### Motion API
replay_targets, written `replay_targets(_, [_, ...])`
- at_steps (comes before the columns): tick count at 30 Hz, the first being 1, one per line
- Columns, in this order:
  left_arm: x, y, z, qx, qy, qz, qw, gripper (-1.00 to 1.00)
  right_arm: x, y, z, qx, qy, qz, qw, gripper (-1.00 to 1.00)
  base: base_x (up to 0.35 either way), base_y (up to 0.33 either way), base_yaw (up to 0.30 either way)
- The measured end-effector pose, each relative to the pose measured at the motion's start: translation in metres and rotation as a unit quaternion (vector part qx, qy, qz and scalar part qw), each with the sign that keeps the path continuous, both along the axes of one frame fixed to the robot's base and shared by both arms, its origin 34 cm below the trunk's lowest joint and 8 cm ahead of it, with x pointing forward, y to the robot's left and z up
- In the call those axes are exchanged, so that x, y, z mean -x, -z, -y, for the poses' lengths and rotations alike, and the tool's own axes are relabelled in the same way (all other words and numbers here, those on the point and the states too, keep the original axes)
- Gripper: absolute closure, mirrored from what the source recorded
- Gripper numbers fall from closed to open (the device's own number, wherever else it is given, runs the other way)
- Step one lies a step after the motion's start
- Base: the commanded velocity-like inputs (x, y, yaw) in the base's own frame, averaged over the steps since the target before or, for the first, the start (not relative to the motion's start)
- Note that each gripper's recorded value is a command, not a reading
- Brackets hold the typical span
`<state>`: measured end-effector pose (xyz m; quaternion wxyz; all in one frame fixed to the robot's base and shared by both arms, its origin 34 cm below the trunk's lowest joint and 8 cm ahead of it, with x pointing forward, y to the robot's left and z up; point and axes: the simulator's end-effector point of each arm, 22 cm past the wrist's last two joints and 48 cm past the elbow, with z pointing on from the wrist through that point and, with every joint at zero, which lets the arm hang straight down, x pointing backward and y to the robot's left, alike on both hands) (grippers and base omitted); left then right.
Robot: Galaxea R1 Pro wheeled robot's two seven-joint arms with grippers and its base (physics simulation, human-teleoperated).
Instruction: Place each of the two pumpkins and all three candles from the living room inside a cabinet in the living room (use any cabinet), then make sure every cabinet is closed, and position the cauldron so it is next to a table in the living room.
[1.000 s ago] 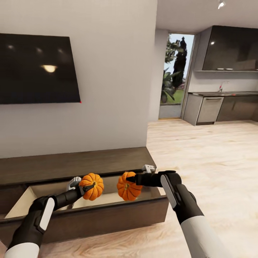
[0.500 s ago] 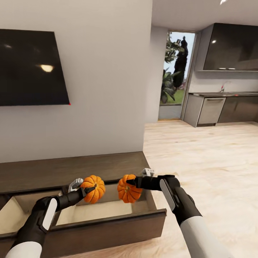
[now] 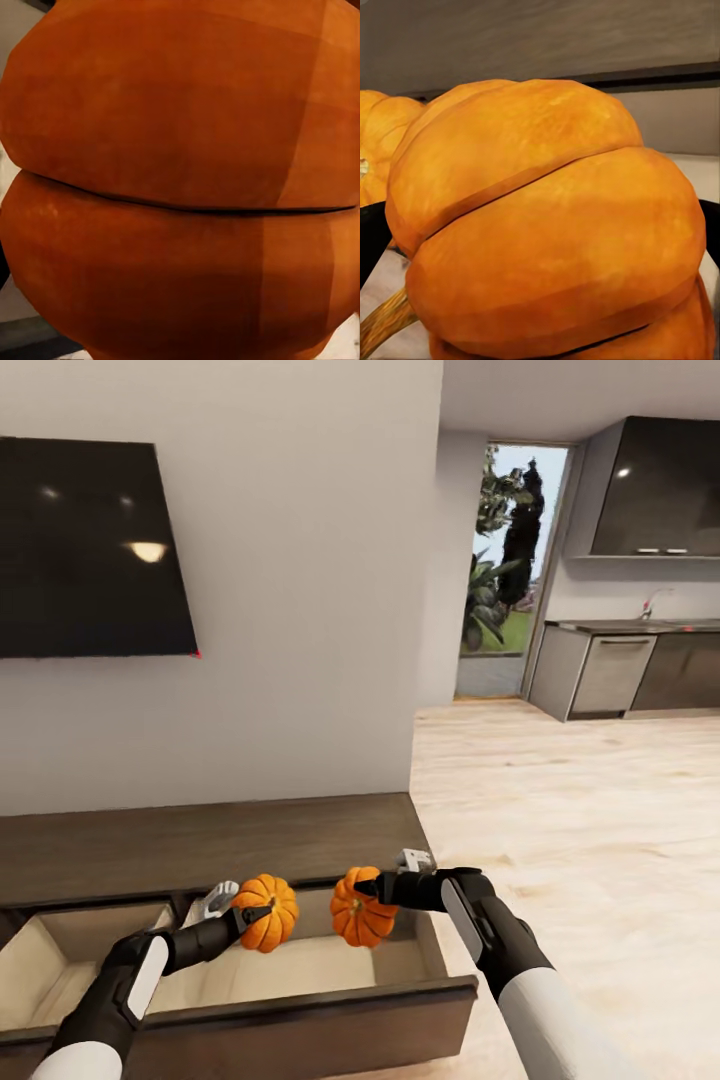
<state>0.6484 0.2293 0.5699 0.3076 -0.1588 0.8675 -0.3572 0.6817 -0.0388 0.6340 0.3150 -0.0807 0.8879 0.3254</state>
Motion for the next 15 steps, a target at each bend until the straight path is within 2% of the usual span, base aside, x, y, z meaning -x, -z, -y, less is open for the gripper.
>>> replay_targets(8, [0.001, 0.004, 0.004, -0.007, 0.007, -0.003, 0.9999, 1.00, 0.000, 0.002, 0.002, 0.000, 0.004, -0.003, 1.0000, 1.00, 0.002, 0.000, 0.279])
replay_targets(12, [0.001, 0.008, 0.019, -0.034, 0.028, -0.009, 0.9990, 1.00, 0.000, 0.004, 0.003, 0.000, 0.006, -0.006, 1.0000, 1.00, 0.000, 0.000, 0.284])
replay_targets(15, [0.000, 0.009, 0.031, -0.038, 0.033, -0.014, 0.9986, 1.00, -0.001, 0.005, 0.004, 0.002, 0.008, -0.006, 0.9999, 1.00, 0.000, 0.000, 0.279])
